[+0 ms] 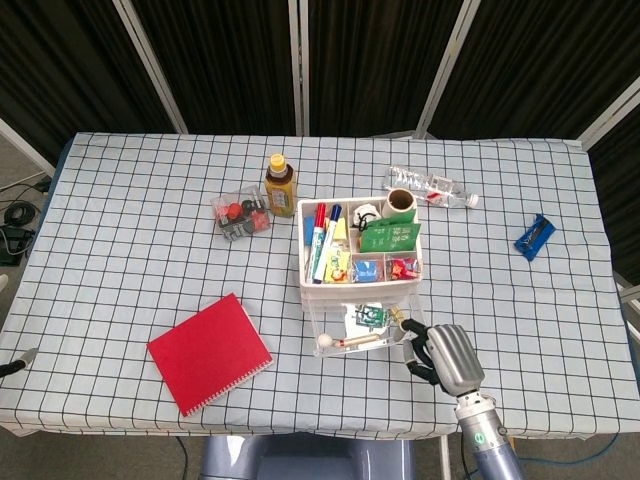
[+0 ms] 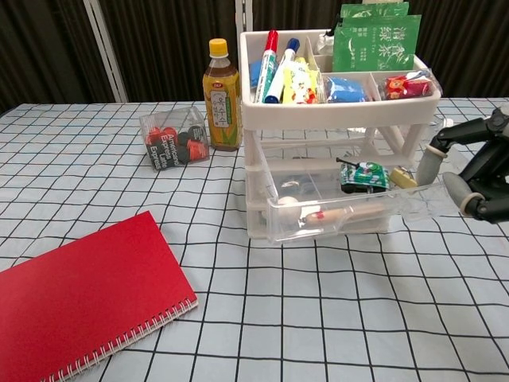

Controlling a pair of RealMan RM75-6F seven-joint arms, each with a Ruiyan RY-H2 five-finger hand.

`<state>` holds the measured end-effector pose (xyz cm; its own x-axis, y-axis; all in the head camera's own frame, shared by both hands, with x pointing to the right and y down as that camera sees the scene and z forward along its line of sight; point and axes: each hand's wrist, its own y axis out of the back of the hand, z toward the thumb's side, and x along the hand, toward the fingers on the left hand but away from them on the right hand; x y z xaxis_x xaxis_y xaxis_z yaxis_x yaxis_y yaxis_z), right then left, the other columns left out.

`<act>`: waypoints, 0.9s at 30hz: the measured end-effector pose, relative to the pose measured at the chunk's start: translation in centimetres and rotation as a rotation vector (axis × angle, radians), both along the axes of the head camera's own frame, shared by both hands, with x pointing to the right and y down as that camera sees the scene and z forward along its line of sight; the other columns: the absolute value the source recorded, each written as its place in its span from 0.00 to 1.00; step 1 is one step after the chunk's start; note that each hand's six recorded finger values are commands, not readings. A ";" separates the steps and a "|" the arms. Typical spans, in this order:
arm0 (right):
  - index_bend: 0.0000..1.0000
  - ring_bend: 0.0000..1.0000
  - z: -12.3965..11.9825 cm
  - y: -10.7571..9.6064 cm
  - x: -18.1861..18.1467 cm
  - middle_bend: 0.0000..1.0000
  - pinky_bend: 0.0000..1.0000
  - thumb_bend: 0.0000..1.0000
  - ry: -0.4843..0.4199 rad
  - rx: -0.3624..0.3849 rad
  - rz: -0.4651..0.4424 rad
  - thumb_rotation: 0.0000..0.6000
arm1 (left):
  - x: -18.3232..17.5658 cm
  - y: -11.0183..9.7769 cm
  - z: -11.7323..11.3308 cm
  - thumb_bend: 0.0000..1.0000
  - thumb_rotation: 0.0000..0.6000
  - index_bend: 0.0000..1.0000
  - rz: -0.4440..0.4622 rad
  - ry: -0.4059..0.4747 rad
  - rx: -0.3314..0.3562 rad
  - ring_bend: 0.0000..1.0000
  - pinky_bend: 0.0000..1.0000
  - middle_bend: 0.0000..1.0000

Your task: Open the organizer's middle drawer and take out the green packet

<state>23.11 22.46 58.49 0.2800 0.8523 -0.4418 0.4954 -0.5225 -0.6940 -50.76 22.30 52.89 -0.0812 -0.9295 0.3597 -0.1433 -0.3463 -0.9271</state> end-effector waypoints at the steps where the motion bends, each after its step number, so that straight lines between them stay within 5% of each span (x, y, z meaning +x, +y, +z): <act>1: 0.72 0.95 0.0 0.0 0.0 0.96 0.77 0.56 0.000 0.001 -0.002 1.00 | 0.0 0.0 0.0 0.06 1.00 0.00 0.000 0.000 0.000 0.00 0.00 0.00; 27: 0.75 0.95 -0.5 1.0 0.0 0.96 0.77 0.56 0.003 0.001 -0.014 1.00 | -0.1 0.0 -0.1 0.06 1.00 0.00 -0.003 0.000 0.001 0.00 0.00 0.00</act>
<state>23.15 23.48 57.95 0.2902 0.8489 -0.4418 0.4858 -0.5285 -0.6962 -50.83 22.32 52.77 -0.0840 -0.9296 0.3588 -0.1448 -0.3448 -0.9274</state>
